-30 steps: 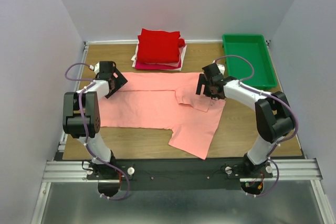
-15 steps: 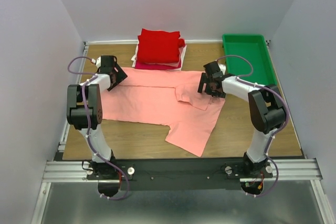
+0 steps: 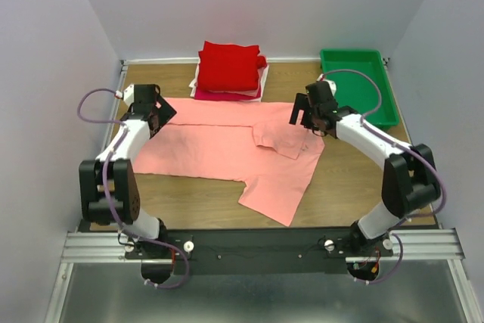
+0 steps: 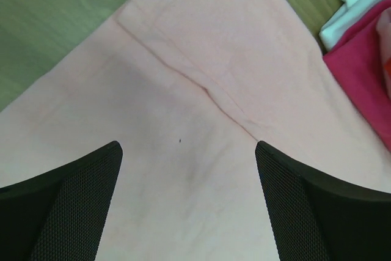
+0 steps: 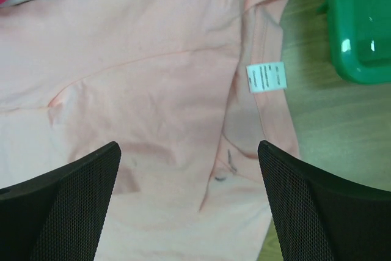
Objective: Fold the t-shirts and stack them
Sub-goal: Fold the tshirt
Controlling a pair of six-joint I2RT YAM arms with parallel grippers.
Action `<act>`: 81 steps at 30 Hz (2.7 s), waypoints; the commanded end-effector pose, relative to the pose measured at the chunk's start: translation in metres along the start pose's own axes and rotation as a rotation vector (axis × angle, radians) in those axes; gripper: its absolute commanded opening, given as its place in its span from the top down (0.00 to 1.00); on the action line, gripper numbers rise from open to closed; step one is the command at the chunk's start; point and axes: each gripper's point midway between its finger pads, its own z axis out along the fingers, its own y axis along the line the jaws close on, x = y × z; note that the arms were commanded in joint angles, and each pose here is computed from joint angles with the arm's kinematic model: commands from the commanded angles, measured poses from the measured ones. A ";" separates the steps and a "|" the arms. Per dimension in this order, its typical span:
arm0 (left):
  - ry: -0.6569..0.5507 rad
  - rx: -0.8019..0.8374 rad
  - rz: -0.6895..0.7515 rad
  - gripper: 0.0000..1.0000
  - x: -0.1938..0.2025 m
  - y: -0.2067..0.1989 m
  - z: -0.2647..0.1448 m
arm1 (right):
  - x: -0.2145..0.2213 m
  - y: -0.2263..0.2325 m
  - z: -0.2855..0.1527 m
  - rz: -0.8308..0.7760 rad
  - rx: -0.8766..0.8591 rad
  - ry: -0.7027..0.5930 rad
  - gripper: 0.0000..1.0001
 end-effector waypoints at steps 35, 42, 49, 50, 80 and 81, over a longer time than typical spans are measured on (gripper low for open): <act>0.077 -0.319 -0.264 1.00 0.084 0.160 -0.010 | 0.056 -0.037 -0.050 0.068 -0.034 0.014 0.00; 0.071 -0.250 -0.247 1.00 0.081 0.150 -0.009 | 0.072 -0.027 -0.064 0.025 -0.145 0.055 0.01; -0.013 -0.170 -0.273 1.00 0.065 0.138 -0.024 | 0.122 0.030 -0.109 -0.143 -0.429 0.164 0.08; -0.035 -0.159 -0.278 1.00 0.059 0.136 -0.028 | 0.142 0.042 -0.119 -0.226 -0.432 0.175 0.08; -0.053 -0.144 -0.287 1.00 0.056 0.134 -0.031 | 0.289 0.001 -0.125 -0.775 -0.028 0.328 0.56; -0.050 -0.143 -0.280 1.00 0.056 0.134 -0.031 | 0.286 0.005 -0.125 -0.768 -0.029 0.316 0.61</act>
